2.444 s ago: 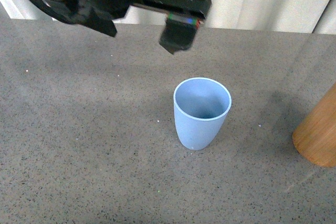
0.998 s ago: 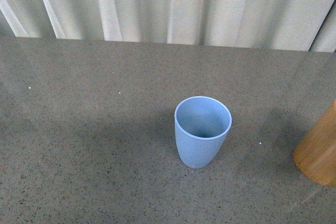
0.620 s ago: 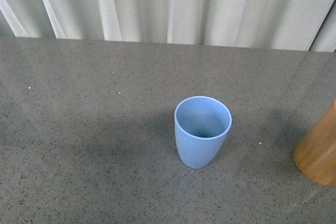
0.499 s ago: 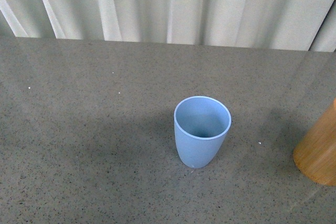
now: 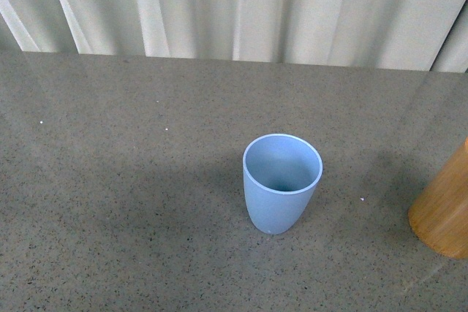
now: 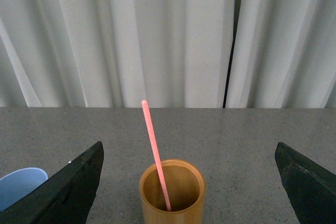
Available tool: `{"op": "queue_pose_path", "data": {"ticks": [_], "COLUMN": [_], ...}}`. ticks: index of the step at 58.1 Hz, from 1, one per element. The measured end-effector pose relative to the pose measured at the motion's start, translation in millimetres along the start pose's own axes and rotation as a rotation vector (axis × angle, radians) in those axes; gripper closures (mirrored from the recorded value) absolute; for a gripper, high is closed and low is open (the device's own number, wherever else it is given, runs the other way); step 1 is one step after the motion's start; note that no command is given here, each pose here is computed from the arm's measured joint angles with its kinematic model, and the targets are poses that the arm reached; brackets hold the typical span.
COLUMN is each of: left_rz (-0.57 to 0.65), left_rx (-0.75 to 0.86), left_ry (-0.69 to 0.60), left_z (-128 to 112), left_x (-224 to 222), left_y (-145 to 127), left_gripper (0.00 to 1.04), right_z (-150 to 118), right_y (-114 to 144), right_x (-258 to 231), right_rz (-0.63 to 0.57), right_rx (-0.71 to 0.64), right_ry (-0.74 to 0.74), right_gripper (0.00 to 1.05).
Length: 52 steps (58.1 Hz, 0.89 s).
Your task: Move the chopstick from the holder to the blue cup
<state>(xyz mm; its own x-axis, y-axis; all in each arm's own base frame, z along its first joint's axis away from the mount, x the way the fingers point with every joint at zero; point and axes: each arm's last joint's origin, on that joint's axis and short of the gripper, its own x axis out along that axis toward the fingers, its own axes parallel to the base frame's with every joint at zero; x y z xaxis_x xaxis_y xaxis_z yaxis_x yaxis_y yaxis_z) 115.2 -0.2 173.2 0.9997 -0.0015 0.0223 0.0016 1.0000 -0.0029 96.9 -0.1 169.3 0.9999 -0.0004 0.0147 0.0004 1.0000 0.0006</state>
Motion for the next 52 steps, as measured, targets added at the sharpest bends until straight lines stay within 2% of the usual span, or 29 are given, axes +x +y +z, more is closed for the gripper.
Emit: {"op": "queue_pose_path", "data": {"ticks": [25,28,39,45,52], "left_rz": [0.0,-0.001,0.0,0.0,0.0], "left_rx": [0.0,0.0,-0.002,-0.001,-0.001], "left_ry": [0.0,0.035,0.007,0.006,0.006], "left_z": [0,-5,-3,-3,-3], "left_x": [-8,-15,-18,-19,-19], "left_y": [0,0,0,0,0], "left_gripper": [1.01,1.01,1.0,0.74,0.51], "right_z": [0,0,0,0,0], "right_y": [0,0,0,0,0], "right_x": [0,0,0,0,0], "right_rz": [0.0,0.0,0.0,0.0,0.0], "right_rx": [0.0,0.0,0.0,0.0,0.0], "right_ry": [0.0,0.0,0.0,0.0,0.0], "right_gripper": [0.1,0.1,0.1,0.1,0.1]}}
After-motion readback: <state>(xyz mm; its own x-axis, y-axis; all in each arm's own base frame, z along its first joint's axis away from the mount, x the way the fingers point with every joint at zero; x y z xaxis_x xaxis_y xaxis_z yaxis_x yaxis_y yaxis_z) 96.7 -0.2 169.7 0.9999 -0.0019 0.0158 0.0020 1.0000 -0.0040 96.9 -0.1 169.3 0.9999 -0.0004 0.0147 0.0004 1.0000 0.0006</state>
